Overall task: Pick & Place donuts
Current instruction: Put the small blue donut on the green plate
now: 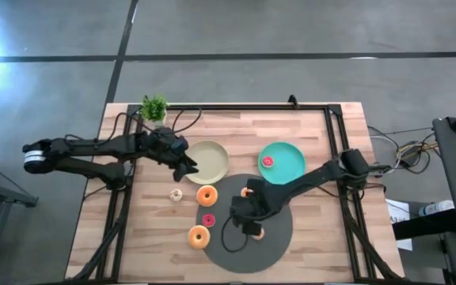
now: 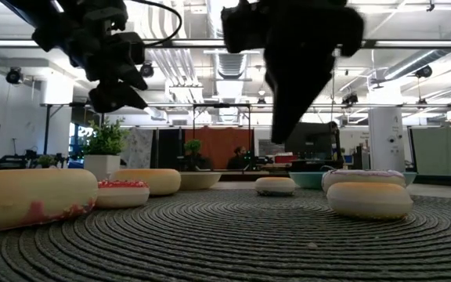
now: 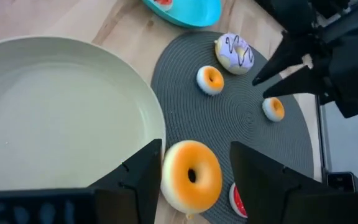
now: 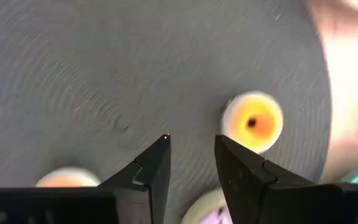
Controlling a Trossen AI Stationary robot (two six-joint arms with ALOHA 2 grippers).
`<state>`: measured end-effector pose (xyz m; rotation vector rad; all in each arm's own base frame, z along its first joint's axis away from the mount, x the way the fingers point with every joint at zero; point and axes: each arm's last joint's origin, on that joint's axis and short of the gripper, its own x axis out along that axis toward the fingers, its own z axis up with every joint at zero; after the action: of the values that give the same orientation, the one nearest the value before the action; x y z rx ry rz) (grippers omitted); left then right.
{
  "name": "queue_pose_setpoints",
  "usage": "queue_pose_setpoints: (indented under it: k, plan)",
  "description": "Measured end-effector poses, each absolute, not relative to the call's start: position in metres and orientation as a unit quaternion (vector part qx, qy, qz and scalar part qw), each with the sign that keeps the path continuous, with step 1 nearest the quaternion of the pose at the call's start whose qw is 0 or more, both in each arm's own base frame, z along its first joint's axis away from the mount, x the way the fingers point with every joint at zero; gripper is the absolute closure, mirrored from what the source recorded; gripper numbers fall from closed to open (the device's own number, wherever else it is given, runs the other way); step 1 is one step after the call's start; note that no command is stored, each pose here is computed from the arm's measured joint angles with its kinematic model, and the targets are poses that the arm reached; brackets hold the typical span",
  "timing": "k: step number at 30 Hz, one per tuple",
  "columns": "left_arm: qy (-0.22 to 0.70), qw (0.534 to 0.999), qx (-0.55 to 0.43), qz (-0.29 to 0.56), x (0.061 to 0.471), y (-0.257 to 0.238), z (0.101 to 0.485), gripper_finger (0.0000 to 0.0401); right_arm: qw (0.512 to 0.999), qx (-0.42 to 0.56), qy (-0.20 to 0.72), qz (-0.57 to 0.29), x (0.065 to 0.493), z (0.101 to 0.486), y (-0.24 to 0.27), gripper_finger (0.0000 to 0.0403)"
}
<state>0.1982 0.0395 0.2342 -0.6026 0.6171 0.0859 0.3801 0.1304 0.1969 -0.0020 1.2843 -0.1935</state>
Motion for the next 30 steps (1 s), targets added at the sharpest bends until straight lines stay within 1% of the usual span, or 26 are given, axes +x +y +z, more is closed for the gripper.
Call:
queue_pose_setpoints:
  k: [5,15,19,30]
  plan:
    - [0.29,0.911,-0.29,0.043,0.197,0.04,0.237,0.0238,0.791,-0.029,0.605,-0.083,0.384,0.186,0.129,0.0281]
    - [0.285,0.914,-0.284,0.048,0.197,0.04,0.238,0.0238,0.785,-0.024,0.612,-0.094,0.391,0.176,0.111,0.0287]
    - [0.284,0.914,-0.284,0.048,0.197,0.04,0.238,0.0238,0.772,-0.039,0.627,-0.094,0.392,0.161,0.106,0.0284]
    - [0.283,0.915,-0.282,0.053,0.197,0.04,0.238,0.0238,0.776,-0.046,0.619,-0.108,0.393,0.162,0.103,0.0291]
